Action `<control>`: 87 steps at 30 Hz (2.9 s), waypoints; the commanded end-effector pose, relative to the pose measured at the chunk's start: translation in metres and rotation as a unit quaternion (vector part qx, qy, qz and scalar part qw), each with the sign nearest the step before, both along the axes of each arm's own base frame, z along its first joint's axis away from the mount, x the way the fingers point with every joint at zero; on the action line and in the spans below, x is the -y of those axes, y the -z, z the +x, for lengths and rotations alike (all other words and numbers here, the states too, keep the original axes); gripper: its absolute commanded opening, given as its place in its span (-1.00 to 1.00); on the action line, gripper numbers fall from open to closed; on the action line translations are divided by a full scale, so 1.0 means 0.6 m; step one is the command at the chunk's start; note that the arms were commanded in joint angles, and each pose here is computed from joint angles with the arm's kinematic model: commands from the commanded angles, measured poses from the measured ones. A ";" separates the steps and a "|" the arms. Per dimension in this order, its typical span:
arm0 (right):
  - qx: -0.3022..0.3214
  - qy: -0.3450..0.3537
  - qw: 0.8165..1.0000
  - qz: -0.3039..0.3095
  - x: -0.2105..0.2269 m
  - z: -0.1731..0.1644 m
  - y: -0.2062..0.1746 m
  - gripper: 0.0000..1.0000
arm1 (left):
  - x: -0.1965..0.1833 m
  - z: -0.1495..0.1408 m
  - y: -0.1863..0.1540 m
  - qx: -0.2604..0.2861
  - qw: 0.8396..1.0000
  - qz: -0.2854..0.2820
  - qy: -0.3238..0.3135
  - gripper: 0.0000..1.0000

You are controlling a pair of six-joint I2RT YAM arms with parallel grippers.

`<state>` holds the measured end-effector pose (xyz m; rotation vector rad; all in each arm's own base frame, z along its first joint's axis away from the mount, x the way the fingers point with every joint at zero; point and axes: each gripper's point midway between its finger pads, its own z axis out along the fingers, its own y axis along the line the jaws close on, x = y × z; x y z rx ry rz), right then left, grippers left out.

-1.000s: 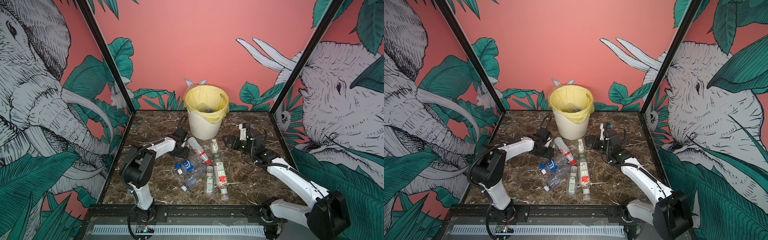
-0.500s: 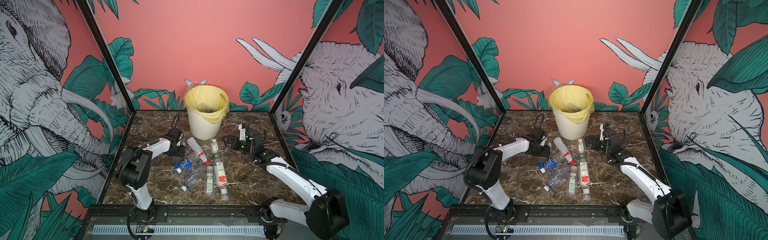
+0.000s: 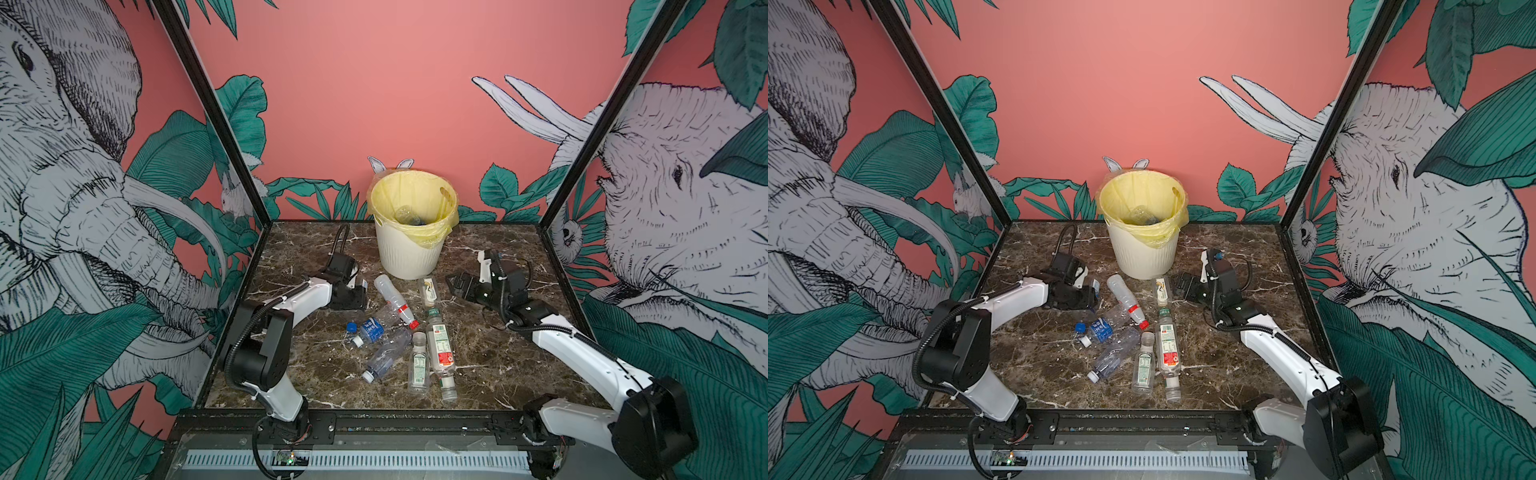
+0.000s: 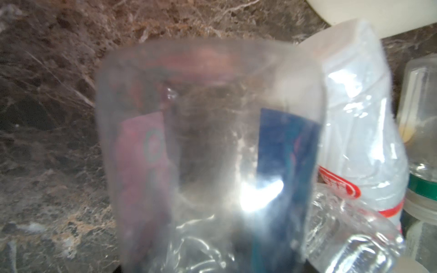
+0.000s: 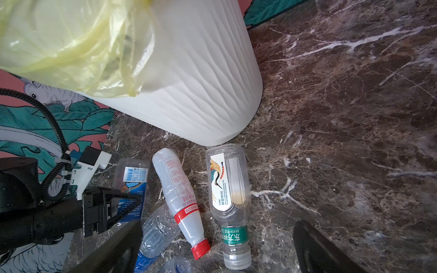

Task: Throw the plastic bottles in the bin
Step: Pick up the plastic bottle from the center of the table, then throw the plastic bottle into the trash bin.

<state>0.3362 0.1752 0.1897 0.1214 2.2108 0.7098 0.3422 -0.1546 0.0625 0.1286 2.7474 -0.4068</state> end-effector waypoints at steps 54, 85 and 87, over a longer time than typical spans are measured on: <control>-0.020 0.025 0.999 0.033 0.007 -0.005 0.017 0.98 | 0.060 0.014 -0.320 0.218 0.893 -0.393 0.023 0.03; -0.017 0.031 0.999 0.041 0.011 -0.010 0.008 0.98 | 0.229 0.218 -0.610 0.253 0.896 -0.356 0.085 0.59; -0.014 0.033 0.999 0.041 0.014 -0.013 0.000 0.98 | 0.223 0.244 -0.611 0.249 0.901 -0.347 0.073 0.99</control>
